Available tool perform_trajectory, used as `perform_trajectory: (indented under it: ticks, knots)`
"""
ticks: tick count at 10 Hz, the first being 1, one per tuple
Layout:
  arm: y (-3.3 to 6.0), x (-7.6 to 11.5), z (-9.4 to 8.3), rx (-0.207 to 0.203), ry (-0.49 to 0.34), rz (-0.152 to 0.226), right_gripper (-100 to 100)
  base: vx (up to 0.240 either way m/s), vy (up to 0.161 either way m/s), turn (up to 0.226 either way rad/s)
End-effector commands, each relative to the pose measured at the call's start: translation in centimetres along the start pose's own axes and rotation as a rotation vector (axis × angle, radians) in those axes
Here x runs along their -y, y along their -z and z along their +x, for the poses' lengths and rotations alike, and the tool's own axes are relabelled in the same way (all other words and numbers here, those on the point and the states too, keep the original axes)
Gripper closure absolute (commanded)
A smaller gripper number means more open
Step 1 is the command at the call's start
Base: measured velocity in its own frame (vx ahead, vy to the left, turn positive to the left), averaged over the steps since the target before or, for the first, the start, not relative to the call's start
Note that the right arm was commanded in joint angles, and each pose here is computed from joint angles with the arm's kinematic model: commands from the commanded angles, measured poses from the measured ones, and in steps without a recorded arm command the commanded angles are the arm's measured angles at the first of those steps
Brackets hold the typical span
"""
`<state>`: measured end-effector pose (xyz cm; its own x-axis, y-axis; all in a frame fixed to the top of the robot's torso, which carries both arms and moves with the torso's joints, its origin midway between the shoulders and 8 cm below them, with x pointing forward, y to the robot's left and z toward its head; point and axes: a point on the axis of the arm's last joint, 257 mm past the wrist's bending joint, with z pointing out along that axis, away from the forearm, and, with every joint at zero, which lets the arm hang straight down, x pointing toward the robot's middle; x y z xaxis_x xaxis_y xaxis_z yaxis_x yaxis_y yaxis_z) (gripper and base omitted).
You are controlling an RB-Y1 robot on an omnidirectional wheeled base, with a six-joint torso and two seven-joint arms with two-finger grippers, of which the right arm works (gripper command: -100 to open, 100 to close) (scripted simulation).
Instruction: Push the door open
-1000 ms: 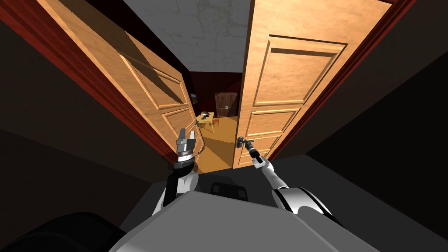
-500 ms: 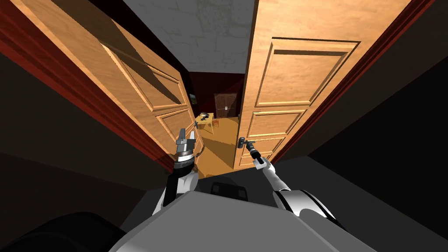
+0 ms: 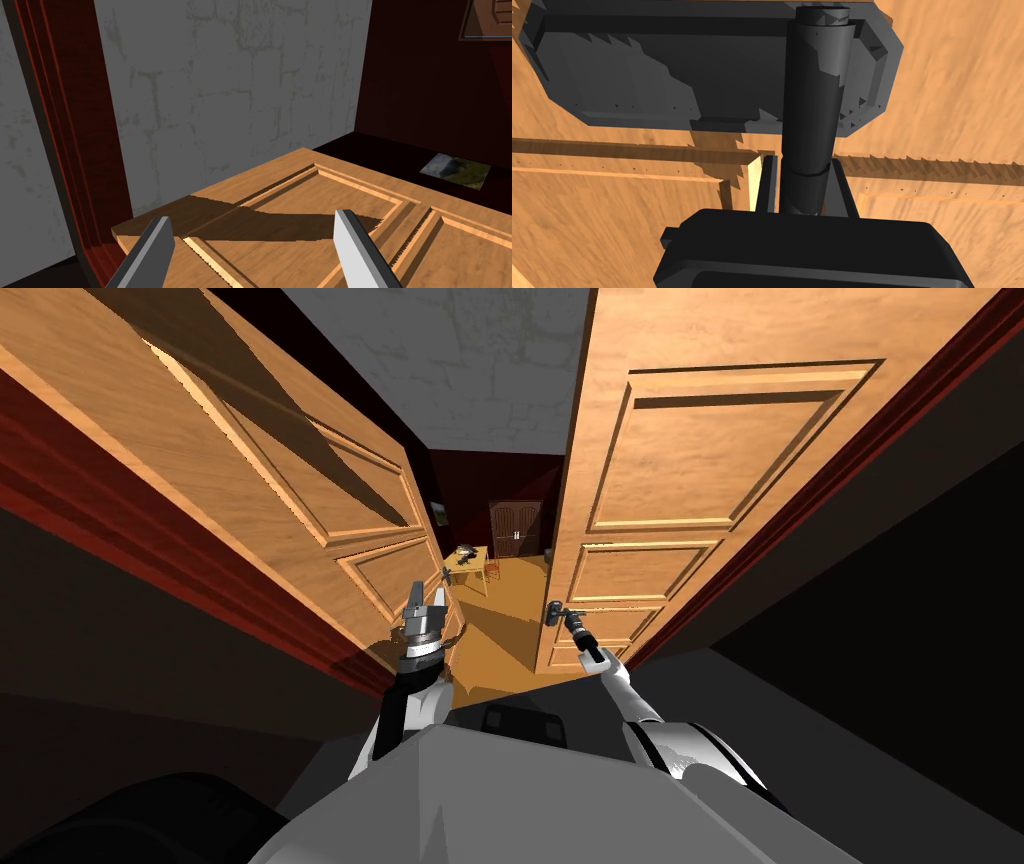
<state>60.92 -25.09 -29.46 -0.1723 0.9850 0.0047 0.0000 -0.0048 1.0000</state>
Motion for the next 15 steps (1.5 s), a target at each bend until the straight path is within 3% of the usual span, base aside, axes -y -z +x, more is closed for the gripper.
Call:
perform_trajectory:
  ticks: [1, 3, 10, 12, 15]
  knots:
    - [-0.03, -0.6, -2.2, 0.037, 0.007, -0.01, 100, 0.163, 0.118, -0.066]
    - [-0.03, -0.6, -2.2, 0.037, 0.007, -0.01, 100, 0.089, 0.057, -0.019]
    - [1.0, -0.6, -6.8, 0.143, 0.007, -0.008, 100, 0.143, 0.107, -0.054]
    - [1.0, -0.6, -6.8, 0.143, 0.007, -0.008, 100, 0.095, 0.055, -0.02]
    - [1.63, -0.5, -8.9, 0.194, 0.007, -0.006, 100, 0.142, 0.124, -0.062]
